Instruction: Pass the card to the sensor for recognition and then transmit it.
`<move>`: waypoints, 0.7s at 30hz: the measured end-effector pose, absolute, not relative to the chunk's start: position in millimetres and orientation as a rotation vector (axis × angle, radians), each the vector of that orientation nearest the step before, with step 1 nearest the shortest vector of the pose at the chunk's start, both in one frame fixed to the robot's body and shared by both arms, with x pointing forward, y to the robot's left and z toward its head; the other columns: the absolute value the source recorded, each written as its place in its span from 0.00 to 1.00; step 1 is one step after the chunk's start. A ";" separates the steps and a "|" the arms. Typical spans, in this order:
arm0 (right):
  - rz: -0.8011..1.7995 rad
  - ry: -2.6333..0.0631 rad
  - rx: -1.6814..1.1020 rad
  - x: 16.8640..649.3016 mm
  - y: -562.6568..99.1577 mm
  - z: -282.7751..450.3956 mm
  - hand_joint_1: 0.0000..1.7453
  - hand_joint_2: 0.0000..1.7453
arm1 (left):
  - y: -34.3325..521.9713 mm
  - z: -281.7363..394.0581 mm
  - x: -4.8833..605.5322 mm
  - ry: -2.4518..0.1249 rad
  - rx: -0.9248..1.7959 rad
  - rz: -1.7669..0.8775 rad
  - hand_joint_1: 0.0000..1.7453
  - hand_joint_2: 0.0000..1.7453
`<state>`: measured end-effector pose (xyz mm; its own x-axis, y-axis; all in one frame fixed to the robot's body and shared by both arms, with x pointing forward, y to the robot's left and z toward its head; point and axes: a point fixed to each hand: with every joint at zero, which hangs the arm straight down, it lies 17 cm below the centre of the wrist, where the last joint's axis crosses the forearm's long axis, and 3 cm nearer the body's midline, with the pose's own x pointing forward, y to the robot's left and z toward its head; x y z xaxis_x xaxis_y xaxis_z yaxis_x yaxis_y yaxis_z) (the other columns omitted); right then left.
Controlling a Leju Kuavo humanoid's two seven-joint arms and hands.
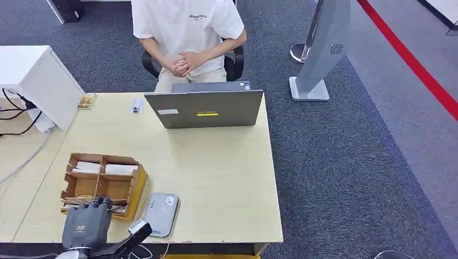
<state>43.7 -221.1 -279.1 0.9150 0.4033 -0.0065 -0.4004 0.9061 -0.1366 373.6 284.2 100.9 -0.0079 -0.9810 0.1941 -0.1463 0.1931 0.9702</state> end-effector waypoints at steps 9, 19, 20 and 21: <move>0.370 -0.011 -0.129 38.8 -220.6 -279.6 0.00 1.00 | 279.3 152.2 364.6 -1.519 1.226 -1.149 1.00 1.00; 0.332 -0.004 -0.120 35.1 -219.9 -279.9 0.00 1.00 | 272.6 230.8 347.3 -1.742 1.338 -1.308 1.00 1.00; 0.328 -0.004 -0.119 34.7 -219.9 -280.0 0.00 1.00 | 270.9 239.8 345.0 -1.770 1.345 -1.310 1.00 1.00; 0.327 -0.003 -0.118 34.1 -219.9 -280.0 0.00 1.00 | 269.0 249.5 343.4 -1.800 1.353 -1.308 1.00 1.00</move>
<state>34.1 -219.9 -280.0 0.9472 0.3202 -0.0160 -0.3198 0.9403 -0.1166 343.4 269.0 249.5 -0.3570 -0.9248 -0.1314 -0.4108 0.0291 0.9113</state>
